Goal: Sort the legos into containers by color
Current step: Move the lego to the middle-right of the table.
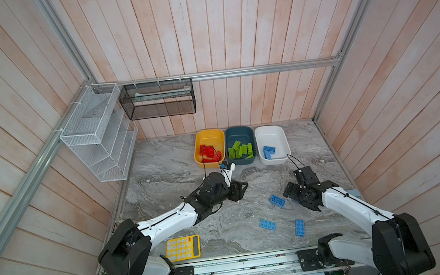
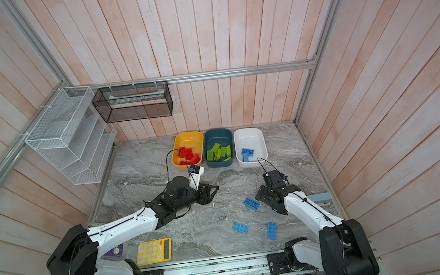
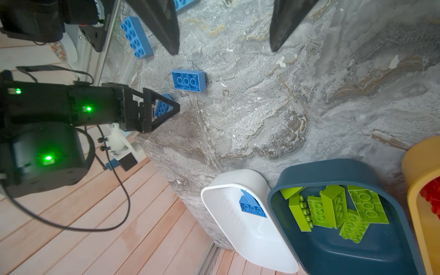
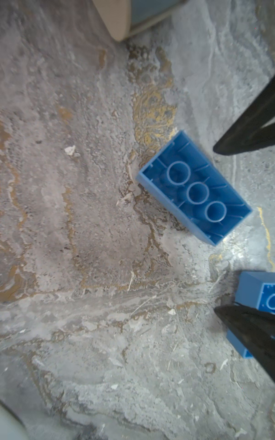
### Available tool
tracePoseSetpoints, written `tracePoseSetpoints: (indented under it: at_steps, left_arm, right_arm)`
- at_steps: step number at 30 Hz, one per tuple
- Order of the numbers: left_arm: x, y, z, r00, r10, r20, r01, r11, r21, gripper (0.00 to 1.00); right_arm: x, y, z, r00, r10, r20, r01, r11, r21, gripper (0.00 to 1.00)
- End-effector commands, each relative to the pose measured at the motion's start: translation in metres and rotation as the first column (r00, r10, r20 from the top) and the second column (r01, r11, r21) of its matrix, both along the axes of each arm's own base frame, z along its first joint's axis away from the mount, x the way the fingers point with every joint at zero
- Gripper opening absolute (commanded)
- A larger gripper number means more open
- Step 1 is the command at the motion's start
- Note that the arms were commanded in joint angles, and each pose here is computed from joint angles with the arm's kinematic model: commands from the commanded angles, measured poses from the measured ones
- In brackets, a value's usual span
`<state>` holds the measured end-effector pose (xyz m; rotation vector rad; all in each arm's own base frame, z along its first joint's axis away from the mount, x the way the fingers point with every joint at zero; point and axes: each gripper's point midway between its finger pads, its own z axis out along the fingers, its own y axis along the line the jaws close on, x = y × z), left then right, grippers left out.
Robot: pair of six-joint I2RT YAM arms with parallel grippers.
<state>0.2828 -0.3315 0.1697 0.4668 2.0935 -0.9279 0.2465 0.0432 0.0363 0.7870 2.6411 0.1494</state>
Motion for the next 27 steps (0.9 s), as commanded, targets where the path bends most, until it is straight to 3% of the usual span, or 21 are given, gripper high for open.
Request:
tracePoseSetpoints:
  at_steps: [1,6,15,19,25,27]
  left_arm:
    - [-0.001,0.0,0.006,1.0,0.007,0.018,-0.007,1.0,-0.027,0.62]
    - [-0.002,0.001,0.001,1.0,0.008,0.013,-0.008,1.0,-0.015,0.62]
    - [-0.003,0.005,-0.007,1.0,0.011,0.004,-0.012,1.0,0.019,0.62]
    - [-0.004,0.007,-0.008,1.0,0.015,0.004,-0.015,1.0,0.026,0.62]
    - [-0.004,0.006,-0.011,1.0,0.014,0.0,-0.014,1.0,0.028,0.62]
    - [-0.004,0.006,-0.012,1.0,0.01,-0.002,-0.01,0.999,0.03,0.62]
  right_arm:
    - [0.006,0.003,-0.002,1.0,0.0,0.016,0.0,1.0,0.024,0.93]
    - [0.012,0.005,-0.003,0.999,0.025,0.034,-0.026,0.999,0.028,0.78]
    - [0.012,0.01,-0.021,0.995,0.095,-0.028,-0.095,0.995,0.019,0.65]
    - [0.014,0.009,-0.022,0.993,0.11,-0.03,-0.11,0.994,0.006,0.51]
    - [0.015,0.005,-0.021,0.992,0.121,-0.038,-0.122,0.992,-0.025,0.49]
    - [0.015,0.003,-0.022,0.991,0.121,-0.052,-0.123,0.992,-0.036,0.6]
